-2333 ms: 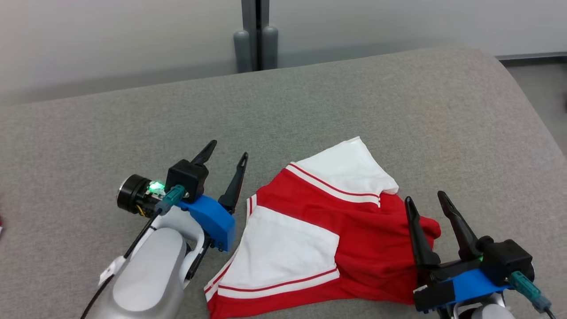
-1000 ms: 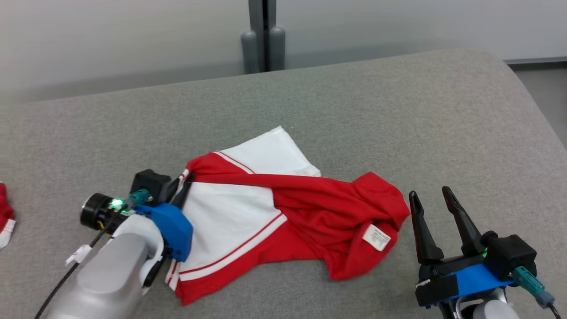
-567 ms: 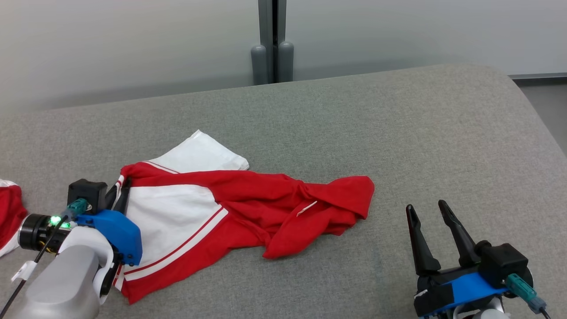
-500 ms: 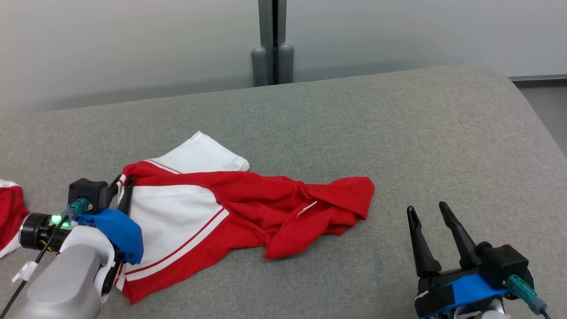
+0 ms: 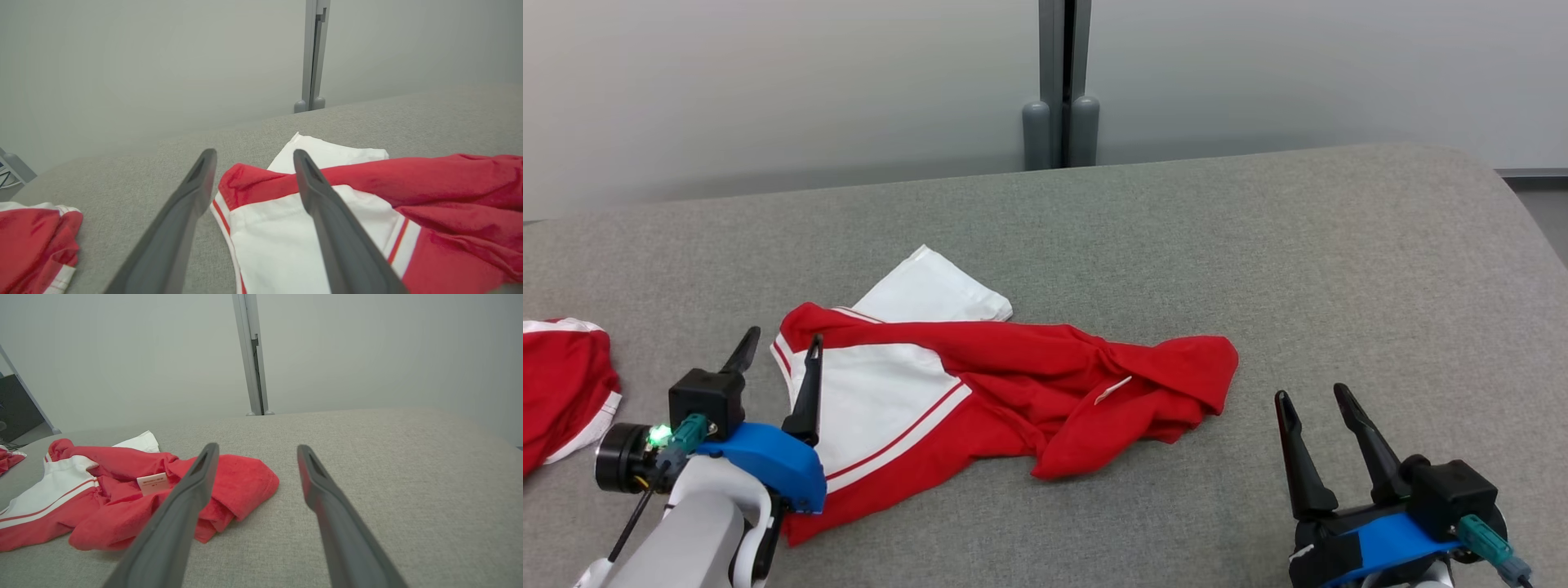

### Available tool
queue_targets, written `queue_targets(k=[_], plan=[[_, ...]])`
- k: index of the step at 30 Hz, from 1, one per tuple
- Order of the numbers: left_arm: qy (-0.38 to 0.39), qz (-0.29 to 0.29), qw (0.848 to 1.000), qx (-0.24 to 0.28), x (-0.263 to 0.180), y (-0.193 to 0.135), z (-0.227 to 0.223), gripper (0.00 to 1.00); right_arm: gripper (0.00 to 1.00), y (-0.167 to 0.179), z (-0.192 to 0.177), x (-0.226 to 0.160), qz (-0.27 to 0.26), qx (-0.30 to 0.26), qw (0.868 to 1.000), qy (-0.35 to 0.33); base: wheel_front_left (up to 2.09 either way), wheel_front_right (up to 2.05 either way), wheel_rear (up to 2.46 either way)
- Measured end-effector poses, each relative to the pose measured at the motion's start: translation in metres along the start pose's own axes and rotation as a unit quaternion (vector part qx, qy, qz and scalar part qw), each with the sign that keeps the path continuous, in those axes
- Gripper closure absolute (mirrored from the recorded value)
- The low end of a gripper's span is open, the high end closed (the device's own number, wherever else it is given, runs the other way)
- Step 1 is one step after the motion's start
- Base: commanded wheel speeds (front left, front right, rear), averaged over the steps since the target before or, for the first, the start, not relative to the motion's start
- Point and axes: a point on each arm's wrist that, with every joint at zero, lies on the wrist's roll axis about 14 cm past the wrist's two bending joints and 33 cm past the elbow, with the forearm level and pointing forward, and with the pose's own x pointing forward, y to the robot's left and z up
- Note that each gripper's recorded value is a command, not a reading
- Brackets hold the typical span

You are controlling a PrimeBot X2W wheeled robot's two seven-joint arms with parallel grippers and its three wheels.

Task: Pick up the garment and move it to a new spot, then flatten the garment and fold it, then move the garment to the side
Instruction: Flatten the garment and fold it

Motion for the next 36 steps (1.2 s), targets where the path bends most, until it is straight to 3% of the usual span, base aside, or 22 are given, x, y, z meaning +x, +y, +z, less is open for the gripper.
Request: queue_targets(k=[9,23,36], plan=[[0.001,0.021,0.999,-0.03,-0.01,-0.001,-0.011,0.0,0.0,0.0,-0.004,0.002,0.0,0.002,1.0,0.006,0.0,0.0,0.0],[0.099,0.017,0.993,-0.068,-0.043,-0.018,-0.083,0.0,0.0,0.002,-0.012,0.004,0.002,0.006,1.0,0.017,0.0,0.0,0.0],[0.134,0.022,0.987,-0.081,-0.052,-0.026,-0.106,0.0,0.0,-0.003,-0.013,0.001,-0.005,0.007,1.0,0.02,0.0,0.0,0.0]])
